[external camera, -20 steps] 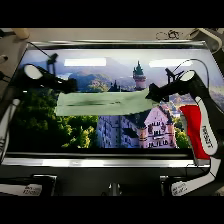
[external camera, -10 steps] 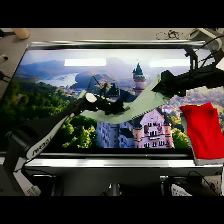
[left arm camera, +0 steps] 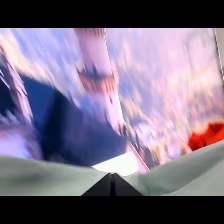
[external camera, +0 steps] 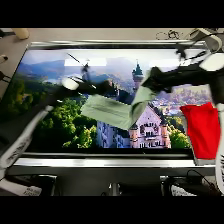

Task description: Fold the shirts.

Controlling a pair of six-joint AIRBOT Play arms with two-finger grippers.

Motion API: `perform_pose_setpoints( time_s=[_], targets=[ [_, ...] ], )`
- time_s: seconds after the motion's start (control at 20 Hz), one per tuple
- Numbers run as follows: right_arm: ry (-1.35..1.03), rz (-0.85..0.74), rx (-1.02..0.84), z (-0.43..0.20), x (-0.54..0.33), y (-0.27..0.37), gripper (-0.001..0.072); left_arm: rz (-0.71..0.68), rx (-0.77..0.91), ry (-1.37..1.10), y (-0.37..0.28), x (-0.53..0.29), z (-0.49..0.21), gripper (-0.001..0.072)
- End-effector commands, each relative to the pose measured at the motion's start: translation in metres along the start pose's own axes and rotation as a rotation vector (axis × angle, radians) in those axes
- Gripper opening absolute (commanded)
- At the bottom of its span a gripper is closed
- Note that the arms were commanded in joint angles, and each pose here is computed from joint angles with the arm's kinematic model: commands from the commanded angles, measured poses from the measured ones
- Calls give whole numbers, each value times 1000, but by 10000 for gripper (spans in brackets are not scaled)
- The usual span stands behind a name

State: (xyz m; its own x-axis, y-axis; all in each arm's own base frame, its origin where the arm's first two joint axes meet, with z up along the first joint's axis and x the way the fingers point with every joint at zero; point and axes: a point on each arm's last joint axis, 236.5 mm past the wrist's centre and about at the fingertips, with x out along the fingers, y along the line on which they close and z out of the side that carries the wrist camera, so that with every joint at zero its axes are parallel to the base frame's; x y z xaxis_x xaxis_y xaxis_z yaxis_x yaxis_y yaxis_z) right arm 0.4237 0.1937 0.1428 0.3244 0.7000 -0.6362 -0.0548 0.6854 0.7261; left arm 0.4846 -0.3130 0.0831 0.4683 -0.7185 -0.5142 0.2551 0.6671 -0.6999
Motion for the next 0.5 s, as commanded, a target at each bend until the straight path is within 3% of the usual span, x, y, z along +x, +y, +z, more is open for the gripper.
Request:
perform_pose_setpoints(
  time_s=[0.0,0.15,0.2,0.25,0.3,0.45],
  targets=[
    [25,132,74,-4,93,33,27,147,172,-213,8,-133,78,28],
    [118,247,200,-34,175,50,30,152,229,-396,-27,-228,109,28],
    [138,263,238,-42,196,50,131,147,250,-442,-40,-251,112,29],
    [145,272,258,-48,212,48,433,140,271,-480,-54,-270,112,28],
    [130,278,278,-44,218,44,622,133,287,-499,-64,-283,110,29],
    [113,288,232,-27,187,41,622,134,323,-464,-77,-296,91,29]
  ],
)
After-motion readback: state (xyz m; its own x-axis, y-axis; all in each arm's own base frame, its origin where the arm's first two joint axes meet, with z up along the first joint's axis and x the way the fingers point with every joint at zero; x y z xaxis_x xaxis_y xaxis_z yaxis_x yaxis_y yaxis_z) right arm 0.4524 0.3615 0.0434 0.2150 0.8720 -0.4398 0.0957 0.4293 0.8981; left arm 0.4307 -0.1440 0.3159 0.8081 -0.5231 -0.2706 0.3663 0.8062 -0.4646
